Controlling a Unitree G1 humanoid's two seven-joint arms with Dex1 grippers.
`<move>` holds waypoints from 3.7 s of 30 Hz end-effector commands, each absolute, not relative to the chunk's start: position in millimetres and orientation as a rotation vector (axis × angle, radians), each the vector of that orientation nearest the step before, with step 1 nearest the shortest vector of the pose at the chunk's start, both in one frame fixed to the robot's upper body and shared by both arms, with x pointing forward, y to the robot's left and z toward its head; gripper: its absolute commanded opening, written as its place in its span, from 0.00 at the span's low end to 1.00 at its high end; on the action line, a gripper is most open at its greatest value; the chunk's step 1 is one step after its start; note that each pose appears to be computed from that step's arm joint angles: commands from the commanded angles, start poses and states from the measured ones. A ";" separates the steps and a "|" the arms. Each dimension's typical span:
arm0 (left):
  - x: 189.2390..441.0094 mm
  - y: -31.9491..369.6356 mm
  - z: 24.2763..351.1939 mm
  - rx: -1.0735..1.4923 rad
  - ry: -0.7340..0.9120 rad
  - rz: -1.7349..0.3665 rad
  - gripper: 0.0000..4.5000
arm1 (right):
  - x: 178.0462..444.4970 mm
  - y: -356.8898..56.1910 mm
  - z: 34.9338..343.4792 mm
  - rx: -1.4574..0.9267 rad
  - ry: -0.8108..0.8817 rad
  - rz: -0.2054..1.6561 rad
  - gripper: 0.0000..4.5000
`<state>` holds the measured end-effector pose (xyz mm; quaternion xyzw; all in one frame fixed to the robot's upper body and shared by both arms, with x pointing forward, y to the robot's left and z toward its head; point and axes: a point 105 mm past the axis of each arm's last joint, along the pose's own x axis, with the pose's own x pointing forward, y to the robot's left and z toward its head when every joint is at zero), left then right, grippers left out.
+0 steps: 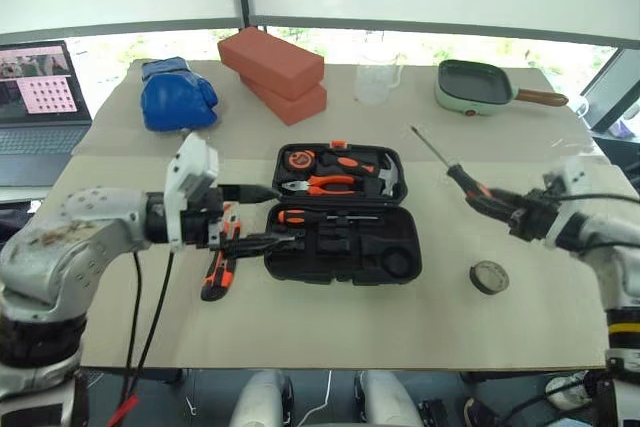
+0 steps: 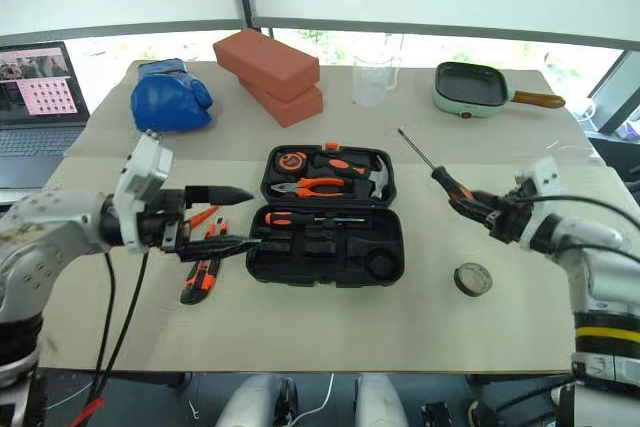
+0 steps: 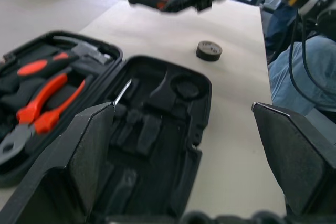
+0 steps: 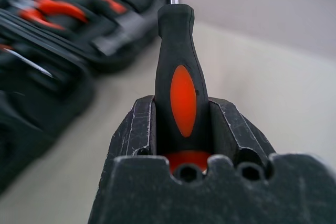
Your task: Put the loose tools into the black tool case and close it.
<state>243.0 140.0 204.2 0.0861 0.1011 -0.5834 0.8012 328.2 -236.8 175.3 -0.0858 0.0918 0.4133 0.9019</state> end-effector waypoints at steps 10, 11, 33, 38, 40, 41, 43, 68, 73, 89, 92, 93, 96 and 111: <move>233.9 139.6 218.0 0.280 0.146 -1.202 1.00 | 334.6 -142.3 148.7 -0.586 0.320 1.373 0.23; 234.0 139.0 217.8 0.289 0.144 -1.203 1.00 | 338.2 -143.3 146.4 -0.602 0.326 1.370 0.23; 244.0 135.8 221.6 0.297 0.110 -1.188 1.00 | 350.4 -134.6 162.7 -0.510 0.209 1.393 0.95; 245.9 135.0 221.4 0.295 0.106 -1.188 1.00 | 352.7 -120.7 168.7 -0.443 0.181 1.362 0.79; 247.0 134.8 221.2 0.294 0.104 -1.186 1.00 | 353.3 -115.1 159.3 -0.437 0.195 1.348 0.62; 247.5 134.9 221.1 0.294 0.103 -1.185 1.00 | 353.6 -113.3 155.1 -0.438 0.200 1.341 0.56; 248.6 135.6 221.2 0.295 0.102 -1.183 1.00 | 354.1 -111.6 148.6 -0.428 0.212 1.327 0.41; 260.5 147.5 215.9 0.299 0.117 -1.118 1.00 | 333.5 -85.9 161.8 -0.420 0.154 1.358 0.01; 264.0 175.1 207.7 0.287 0.153 -0.967 1.00 | 322.6 -101.1 214.8 -0.292 0.085 1.357 0.07; 200.6 329.7 157.8 0.393 0.464 -0.436 1.00 | 254.2 -113.4 233.1 -0.280 0.081 1.497 0.99; 215.7 328.7 160.7 0.437 0.473 -0.461 1.00 | 248.1 -114.0 230.7 -0.281 0.088 1.498 0.99; 220.3 324.8 161.0 0.452 0.485 -0.489 1.00 | 246.2 -114.5 229.9 -0.286 0.091 1.497 0.99; 239.4 312.8 162.0 0.470 0.574 -0.566 1.00 | 241.5 -116.4 229.0 -0.307 0.094 1.482 0.99; 357.5 280.1 149.6 0.607 0.899 -0.685 1.00 | 223.7 -118.8 224.2 -0.269 0.036 1.309 0.99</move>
